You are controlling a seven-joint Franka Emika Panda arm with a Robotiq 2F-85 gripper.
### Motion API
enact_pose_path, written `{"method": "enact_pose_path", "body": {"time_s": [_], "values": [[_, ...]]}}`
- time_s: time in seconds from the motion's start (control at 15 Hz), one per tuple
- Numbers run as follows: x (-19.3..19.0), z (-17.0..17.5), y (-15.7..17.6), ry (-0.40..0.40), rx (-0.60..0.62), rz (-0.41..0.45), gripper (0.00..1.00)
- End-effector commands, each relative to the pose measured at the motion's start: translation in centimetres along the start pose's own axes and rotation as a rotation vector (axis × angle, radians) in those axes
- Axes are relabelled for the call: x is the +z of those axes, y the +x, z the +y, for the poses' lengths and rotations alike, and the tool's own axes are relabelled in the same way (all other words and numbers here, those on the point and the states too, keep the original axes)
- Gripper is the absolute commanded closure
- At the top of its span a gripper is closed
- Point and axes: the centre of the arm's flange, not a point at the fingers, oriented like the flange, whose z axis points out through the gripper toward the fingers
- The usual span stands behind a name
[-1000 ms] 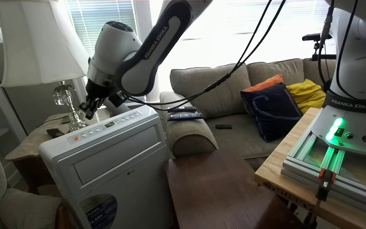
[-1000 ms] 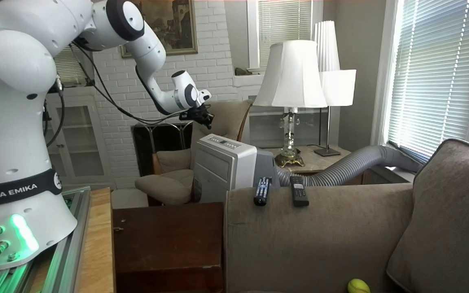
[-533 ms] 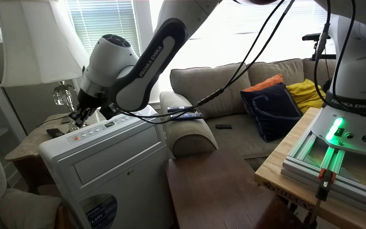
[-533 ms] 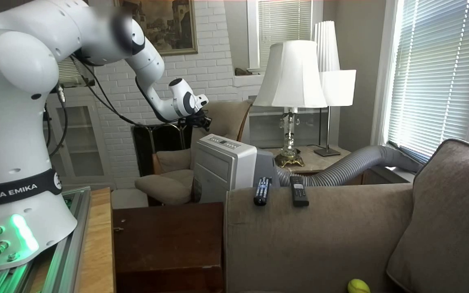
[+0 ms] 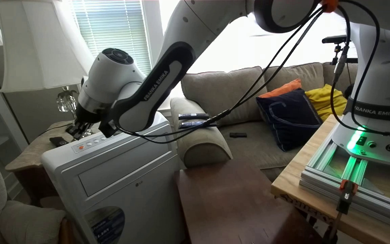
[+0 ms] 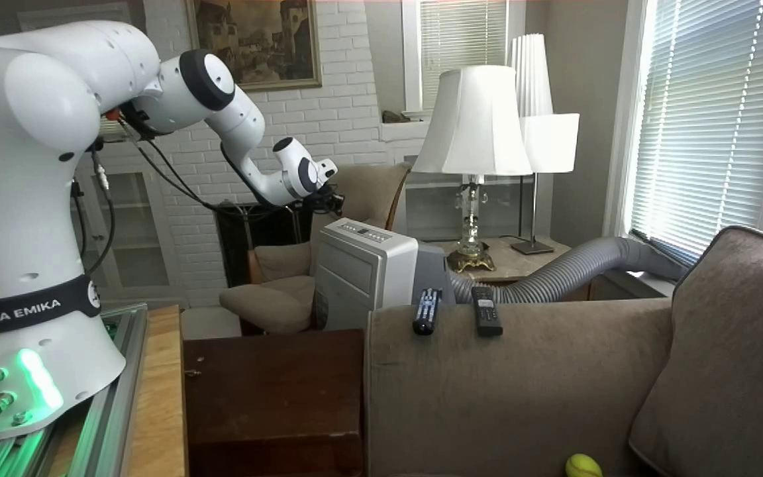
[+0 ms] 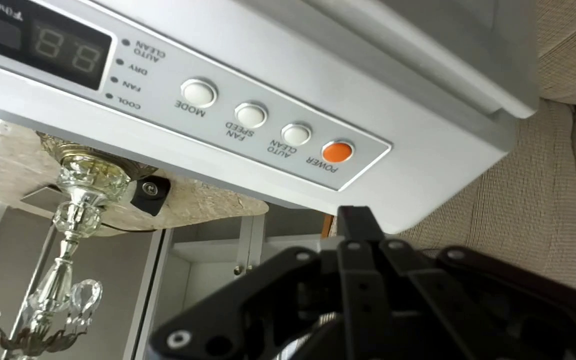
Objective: Press the orange button on the heater
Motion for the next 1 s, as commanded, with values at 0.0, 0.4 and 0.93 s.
{"method": "enact_pose_path", "body": {"time_s": [0.0,0.4,0.93], "values": [[2.8,-1.1,0.7,-0.032,0.012,0.045,1.0],[4.3,-1.9,-0.1,-0.064,-0.001,0.044,1.0],[5.5,-2.3,-0.5,-0.092,-0.002,0.032,1.0]]}}
